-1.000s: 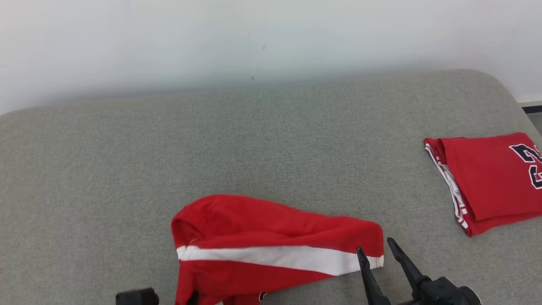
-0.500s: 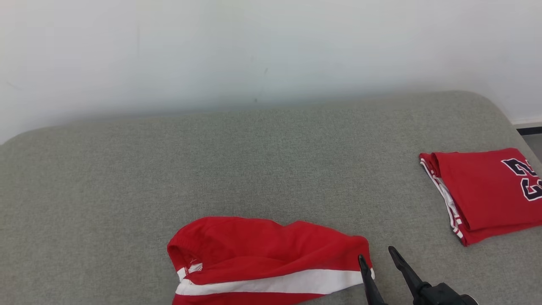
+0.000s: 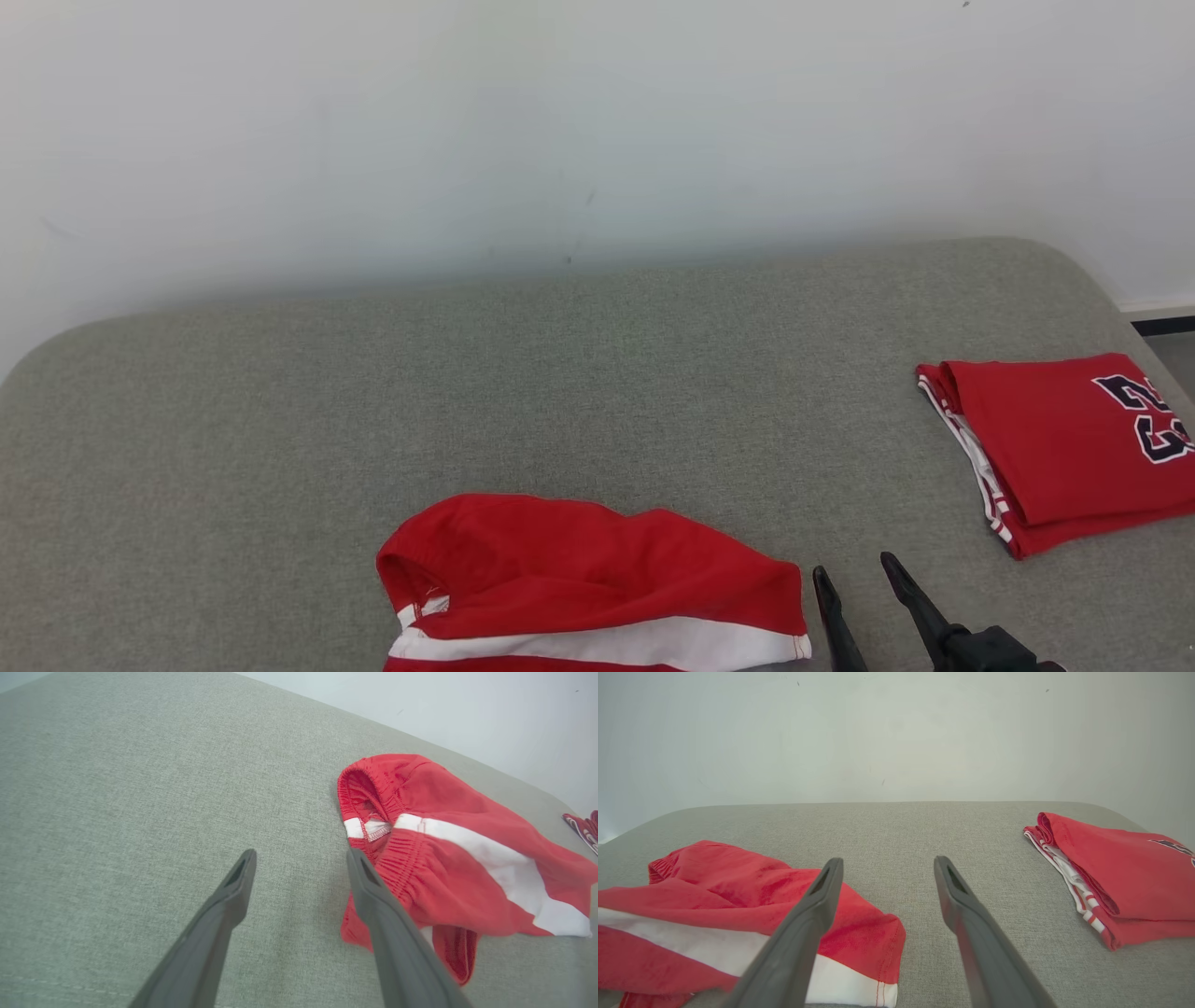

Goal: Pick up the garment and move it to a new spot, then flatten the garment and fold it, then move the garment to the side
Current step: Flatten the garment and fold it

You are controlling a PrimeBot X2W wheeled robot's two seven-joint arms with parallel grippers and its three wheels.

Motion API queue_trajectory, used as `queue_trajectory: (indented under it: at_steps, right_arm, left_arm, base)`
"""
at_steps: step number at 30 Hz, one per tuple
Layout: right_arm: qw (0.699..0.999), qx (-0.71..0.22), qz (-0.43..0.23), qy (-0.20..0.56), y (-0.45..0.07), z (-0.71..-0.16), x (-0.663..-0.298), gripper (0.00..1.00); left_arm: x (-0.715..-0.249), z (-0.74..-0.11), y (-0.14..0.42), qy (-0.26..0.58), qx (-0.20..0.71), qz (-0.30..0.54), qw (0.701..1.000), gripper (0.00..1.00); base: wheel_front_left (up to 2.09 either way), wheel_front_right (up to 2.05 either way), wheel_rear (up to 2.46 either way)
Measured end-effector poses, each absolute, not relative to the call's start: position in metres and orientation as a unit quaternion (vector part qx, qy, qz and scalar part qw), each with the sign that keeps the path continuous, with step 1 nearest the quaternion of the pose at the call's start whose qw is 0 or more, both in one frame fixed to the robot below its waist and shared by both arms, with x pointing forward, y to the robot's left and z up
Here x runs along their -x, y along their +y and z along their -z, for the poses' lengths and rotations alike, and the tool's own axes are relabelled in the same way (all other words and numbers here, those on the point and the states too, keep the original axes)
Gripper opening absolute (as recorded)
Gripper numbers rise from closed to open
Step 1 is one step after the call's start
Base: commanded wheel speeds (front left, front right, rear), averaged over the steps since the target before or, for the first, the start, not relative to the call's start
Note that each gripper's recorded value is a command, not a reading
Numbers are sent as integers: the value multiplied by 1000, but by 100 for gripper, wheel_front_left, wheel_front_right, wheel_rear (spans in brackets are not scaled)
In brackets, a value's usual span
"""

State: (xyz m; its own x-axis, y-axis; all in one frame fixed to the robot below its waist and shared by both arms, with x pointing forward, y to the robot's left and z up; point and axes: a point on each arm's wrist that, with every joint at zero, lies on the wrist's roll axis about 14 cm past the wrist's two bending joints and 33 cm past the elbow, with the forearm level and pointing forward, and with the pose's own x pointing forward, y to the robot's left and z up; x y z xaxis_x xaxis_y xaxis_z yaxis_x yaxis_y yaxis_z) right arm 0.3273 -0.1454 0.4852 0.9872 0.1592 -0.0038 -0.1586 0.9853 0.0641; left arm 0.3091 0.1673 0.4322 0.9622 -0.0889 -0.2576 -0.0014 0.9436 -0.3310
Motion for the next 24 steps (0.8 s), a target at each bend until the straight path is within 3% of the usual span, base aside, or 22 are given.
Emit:
queue_trajectory:
  at_steps: [7,17,24]
  right_arm:
    - [997,-30,-71,6,-152,-485,-324,100]
    - [997,-41,-59,9,-158,-480,-316,100]
    - [997,-44,-51,39,-162,-459,-306,100]
  left_arm:
    - [-311,-445,185,88,152,1,985,100]
    - [-319,-502,183,-33,137,37,989,100]
    - [-305,-495,187,-28,140,20,990,100]
  base:
    - [0,0,0]
    - [0,0,0]
    - [0,0,0]
